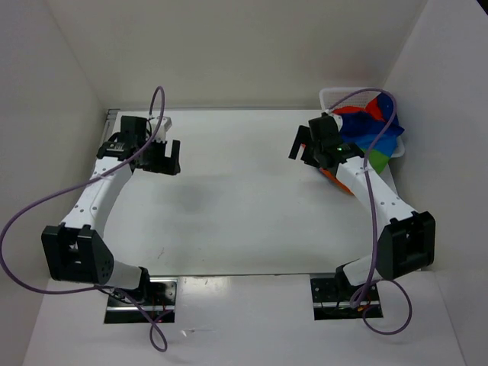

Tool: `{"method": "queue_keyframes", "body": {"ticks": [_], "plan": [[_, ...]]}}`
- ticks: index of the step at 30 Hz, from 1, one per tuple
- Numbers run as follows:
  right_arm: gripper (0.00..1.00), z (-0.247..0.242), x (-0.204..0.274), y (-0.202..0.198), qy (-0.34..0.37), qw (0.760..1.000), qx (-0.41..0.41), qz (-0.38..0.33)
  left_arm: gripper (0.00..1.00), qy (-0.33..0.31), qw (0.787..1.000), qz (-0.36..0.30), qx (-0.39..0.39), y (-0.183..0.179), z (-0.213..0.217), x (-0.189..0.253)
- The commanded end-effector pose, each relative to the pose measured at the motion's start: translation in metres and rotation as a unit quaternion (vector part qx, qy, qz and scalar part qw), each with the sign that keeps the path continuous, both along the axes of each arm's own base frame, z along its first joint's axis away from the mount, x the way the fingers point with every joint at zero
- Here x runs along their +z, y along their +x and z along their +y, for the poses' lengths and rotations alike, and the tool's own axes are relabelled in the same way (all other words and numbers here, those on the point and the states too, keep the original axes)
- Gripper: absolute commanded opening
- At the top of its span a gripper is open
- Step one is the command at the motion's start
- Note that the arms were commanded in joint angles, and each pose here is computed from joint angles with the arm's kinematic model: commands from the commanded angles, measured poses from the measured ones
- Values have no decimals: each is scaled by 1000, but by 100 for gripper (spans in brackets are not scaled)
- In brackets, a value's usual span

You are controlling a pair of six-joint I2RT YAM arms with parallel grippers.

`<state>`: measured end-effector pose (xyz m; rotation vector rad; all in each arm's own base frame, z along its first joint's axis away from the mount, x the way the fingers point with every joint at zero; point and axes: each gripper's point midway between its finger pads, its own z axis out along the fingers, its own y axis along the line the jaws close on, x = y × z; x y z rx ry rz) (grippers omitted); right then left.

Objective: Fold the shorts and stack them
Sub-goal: Grab the shorts from the pile

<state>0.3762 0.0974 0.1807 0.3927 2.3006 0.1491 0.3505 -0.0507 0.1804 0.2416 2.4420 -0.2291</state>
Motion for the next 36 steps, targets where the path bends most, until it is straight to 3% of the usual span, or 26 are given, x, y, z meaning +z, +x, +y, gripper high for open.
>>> {"method": "queue_keyframes", "body": {"ticks": [1,6,11,14,17,18,20,28,30,36], "plan": [[100,-15,20,1,-32,998,-35,-41,99,-21,1000,2,-20,-10,-10,1],[100,-34,35,13,-86,991,-57,-80,99,12,1000,-14,-9,-8,-6,3],[100,-69,35,27,-175,972,-134,-81,99,79,996,-31,25,-3,8,9],[100,-65,36,34,-190,972,-103,-86,99,93,995,-20,29,2,9,2],[93,-56,64,46,-126,981,-80,-122,99,82,996,-20,14,13,-2,4],[92,-81,71,52,-79,979,-137,-129,99,82,996,-19,14,15,-2,1],[97,-100,64,60,-31,982,-156,-104,99,74,997,-21,4,24,-11,4],[100,-206,59,74,-21,958,-273,-81,99,57,998,-6,-18,38,-25,-9],[92,-225,42,80,-17,954,-295,-52,99,56,998,-10,-17,40,-26,-7],[86,-257,5,102,-4,946,-323,-13,99,49,998,-13,-23,46,-30,-7]]}}
